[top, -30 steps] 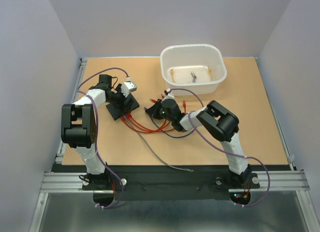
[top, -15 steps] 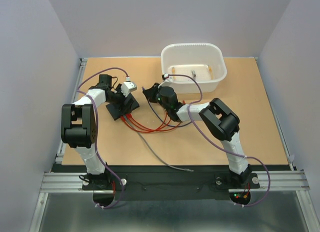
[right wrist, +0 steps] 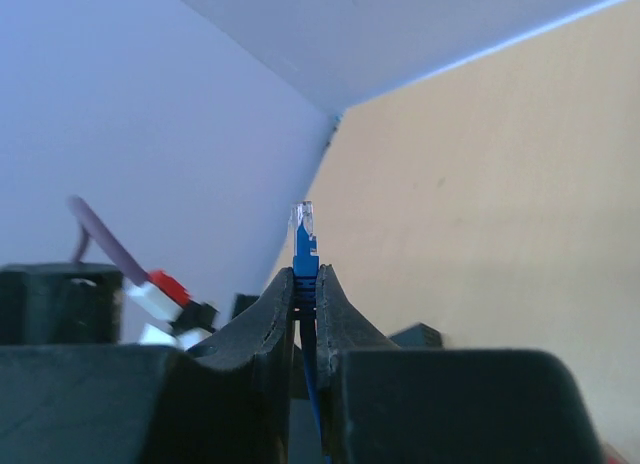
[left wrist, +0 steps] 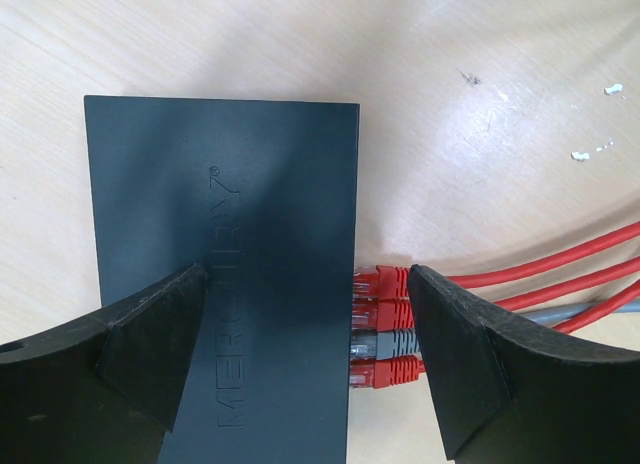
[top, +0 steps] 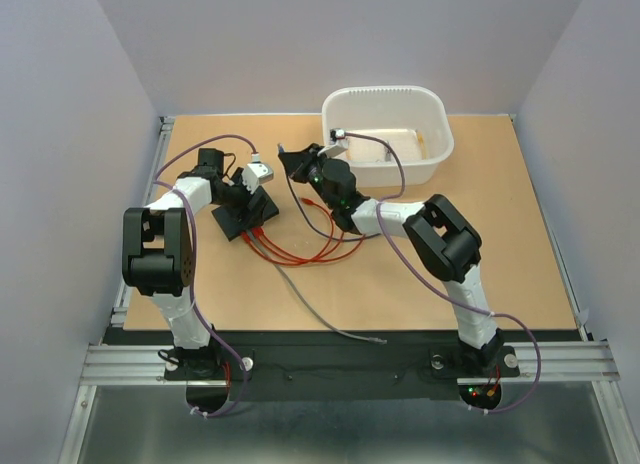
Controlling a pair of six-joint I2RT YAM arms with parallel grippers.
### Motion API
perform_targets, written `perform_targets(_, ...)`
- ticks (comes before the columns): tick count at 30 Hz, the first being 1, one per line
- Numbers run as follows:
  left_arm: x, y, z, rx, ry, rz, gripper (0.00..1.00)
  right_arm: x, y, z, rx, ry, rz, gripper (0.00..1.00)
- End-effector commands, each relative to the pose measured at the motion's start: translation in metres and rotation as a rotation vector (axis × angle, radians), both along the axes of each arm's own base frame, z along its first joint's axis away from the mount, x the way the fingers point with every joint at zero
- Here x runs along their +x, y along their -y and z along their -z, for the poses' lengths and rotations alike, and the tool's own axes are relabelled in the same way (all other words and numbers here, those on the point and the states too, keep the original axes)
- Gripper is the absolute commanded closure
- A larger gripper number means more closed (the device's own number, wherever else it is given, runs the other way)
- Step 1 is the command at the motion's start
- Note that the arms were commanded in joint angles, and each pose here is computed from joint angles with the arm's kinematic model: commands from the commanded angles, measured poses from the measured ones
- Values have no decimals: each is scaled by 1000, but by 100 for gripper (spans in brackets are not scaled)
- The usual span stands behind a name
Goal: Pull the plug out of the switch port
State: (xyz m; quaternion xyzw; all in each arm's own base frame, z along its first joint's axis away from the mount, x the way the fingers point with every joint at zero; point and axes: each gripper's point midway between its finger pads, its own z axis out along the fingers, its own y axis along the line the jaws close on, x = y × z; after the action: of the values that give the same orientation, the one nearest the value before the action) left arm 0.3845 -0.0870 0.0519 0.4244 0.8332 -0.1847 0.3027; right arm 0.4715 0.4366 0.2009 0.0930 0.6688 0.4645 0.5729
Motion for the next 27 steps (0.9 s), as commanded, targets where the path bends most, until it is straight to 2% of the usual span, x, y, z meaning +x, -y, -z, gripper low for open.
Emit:
perform_targets(1, -4, 1, -3, -5, -40, -12, 7, -4, 4, -108, 257, 138, -16, 100)
perform_targets(6, -3, 1, -4, -8, -40, -12, 7, -2, -5, -124, 342, 162, -49, 100)
perform_targets(13, -4, 1, -2, -8, -45, -12, 7, -3, 0, -173, 456, 242, -52, 99)
perform_targets(19, -3, 0, -3, 0, -43, -17, 7, -3, 17, -209, 515, 310, 11, 100)
perform_targets(27, -2, 0, -8, -3, -32, -17, 7, -10, 23, -224, 637, 295, -30, 100)
